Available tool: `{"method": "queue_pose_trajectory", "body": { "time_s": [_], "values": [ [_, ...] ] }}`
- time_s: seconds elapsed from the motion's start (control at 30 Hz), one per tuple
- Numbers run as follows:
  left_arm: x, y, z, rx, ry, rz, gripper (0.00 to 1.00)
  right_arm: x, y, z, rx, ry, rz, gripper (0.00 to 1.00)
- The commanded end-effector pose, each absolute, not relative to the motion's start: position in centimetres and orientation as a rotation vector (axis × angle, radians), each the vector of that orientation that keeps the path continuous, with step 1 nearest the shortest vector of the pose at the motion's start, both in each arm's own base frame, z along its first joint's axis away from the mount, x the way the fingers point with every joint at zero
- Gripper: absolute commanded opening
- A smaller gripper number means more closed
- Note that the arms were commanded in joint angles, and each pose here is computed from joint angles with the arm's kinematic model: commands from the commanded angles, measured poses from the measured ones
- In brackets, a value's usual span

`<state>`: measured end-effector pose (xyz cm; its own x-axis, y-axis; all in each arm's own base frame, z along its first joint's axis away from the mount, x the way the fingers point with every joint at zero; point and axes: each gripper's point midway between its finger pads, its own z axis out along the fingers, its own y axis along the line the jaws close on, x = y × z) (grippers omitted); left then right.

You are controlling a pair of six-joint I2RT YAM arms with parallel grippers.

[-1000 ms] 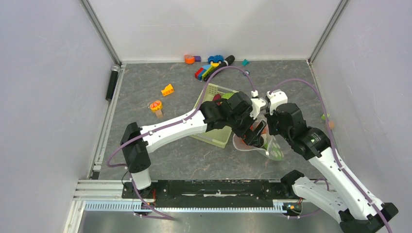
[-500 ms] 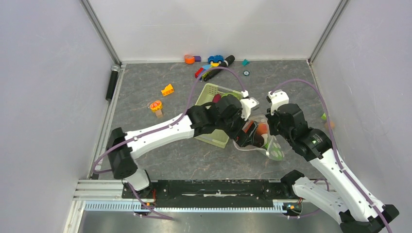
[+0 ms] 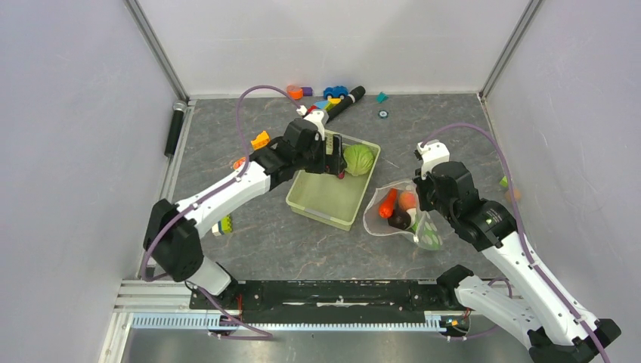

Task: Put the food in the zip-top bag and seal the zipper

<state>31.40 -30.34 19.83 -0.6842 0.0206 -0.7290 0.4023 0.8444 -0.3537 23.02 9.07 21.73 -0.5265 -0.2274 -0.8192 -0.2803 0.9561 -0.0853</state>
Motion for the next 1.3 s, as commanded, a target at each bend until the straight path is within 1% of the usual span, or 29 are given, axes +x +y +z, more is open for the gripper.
{"method": "queue_pose_trajectory", "body": {
  "time_s": [0.0,0.23,0.37,0.5,0.6,1.07,1.27],
  "values": [
    [34.5,-30.4,18.0,0.171,2.256,-0.69,1.0,23.4,8.9,22.5,-0.35,2.107,0.063,0.12],
    [38.1,-29.7,14.1,0.109,2.289,-0.524,0.99,23.3,9.0,22.5,-0.361,2.102,0.068,0.14],
    [40.0,-29.6,12.4,0.06,2.274,-0.458,0.92,23.4,9.1,22.4,-0.37,2.107,0.071,0.14],
    [41.2,-29.7,10.9,0.014,2.284,-0.409,0.79,23.4,9.2,22.4,-0.372,2.108,0.072,0.14],
    [42.0,-29.1,10.0,-0.039,2.272,-0.356,0.73,23.4,9.2,22.4,-0.372,2.109,0.071,0.14],
    [44.7,-30.6,7.8,-0.099,2.282,-0.346,0.73,23.4,8.8,22.7,-0.359,2.095,0.057,0.14],
    [44.9,-30.6,6.0,-0.121,2.317,-0.319,0.7,23.4,8.8,22.7,-0.356,2.091,0.054,0.14]
  ]
}}
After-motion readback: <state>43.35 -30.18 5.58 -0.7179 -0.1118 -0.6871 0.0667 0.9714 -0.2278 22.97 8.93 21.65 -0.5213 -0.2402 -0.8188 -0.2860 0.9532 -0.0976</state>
